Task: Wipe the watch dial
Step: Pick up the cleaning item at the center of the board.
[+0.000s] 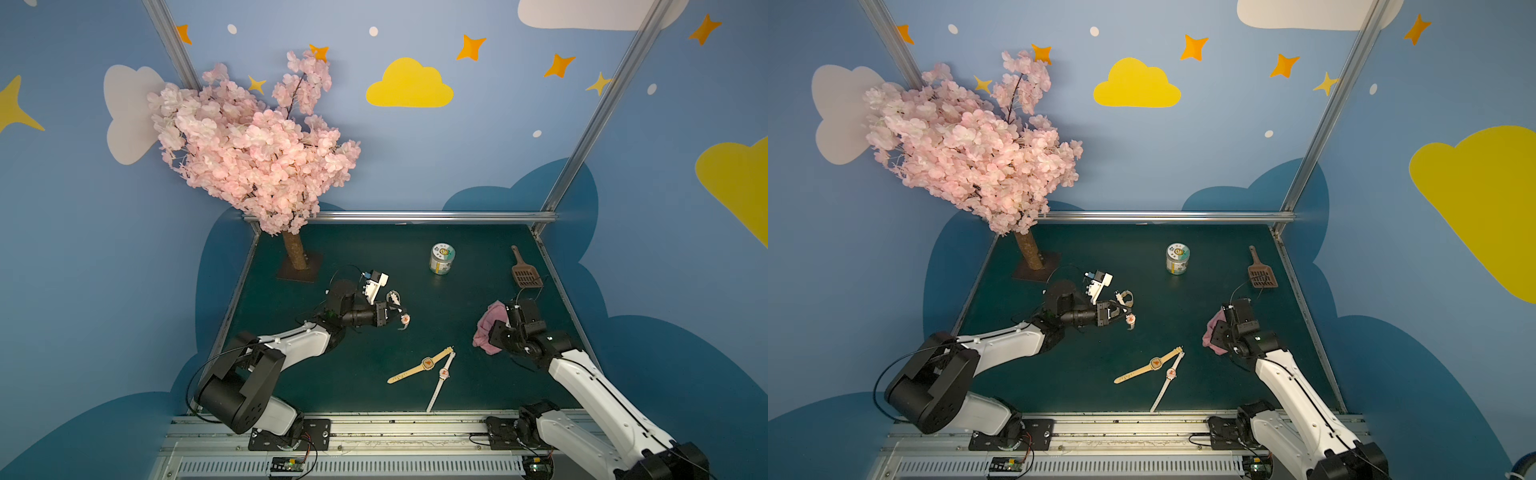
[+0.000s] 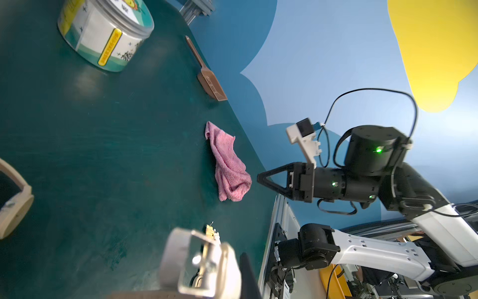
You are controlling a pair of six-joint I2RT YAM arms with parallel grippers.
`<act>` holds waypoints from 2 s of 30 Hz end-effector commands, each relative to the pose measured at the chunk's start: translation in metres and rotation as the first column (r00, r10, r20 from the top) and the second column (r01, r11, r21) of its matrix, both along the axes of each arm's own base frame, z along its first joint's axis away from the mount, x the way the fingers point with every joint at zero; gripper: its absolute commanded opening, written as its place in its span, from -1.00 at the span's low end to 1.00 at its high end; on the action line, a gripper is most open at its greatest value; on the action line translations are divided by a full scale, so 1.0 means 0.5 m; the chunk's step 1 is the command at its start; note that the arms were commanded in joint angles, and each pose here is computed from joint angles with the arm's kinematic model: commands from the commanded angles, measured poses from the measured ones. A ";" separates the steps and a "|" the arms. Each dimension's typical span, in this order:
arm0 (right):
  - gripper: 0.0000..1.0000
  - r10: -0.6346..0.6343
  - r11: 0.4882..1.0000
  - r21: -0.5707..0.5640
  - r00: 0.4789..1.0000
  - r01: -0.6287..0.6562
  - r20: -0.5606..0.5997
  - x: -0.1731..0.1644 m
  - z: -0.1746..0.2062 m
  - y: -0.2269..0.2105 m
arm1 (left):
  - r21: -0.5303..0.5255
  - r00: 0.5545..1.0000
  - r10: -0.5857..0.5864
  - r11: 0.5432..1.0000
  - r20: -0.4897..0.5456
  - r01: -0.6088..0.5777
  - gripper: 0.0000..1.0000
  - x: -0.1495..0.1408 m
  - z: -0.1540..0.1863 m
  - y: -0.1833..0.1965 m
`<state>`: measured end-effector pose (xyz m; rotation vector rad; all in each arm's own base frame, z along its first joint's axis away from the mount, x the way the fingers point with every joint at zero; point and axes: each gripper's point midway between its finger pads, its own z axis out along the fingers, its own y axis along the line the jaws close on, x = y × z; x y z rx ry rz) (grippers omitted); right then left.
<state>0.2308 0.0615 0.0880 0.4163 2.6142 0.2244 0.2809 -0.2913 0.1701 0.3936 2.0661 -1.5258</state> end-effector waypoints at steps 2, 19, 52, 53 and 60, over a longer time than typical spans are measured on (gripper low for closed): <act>-0.58 0.015 1.000 0.011 1.000 -0.015 -0.025 0.016 -0.026 0.005 | -0.031 1.000 -0.013 0.999 0.016 0.013 -0.94 0.004 0.017 -0.005; -0.22 0.079 0.994 0.069 0.990 -0.088 0.113 0.026 0.071 0.024 | -0.030 1.000 0.019 0.999 0.013 -0.018 -0.94 0.012 0.014 -0.002; -1.00 0.179 0.973 0.029 0.833 -0.227 0.523 0.044 0.337 0.034 | -0.139 0.961 -0.252 0.954 0.111 0.266 -0.94 -0.007 0.149 -0.090; -1.00 0.171 0.973 0.028 0.801 -0.228 0.573 0.039 0.361 0.032 | -0.141 0.961 -0.251 0.954 0.118 0.266 -0.94 -0.006 0.156 -0.091; -1.00 0.242 0.876 0.077 0.572 -0.477 0.783 -0.008 0.456 0.110 | -0.154 0.954 -0.254 0.948 0.160 0.278 -0.94 0.001 0.196 -0.101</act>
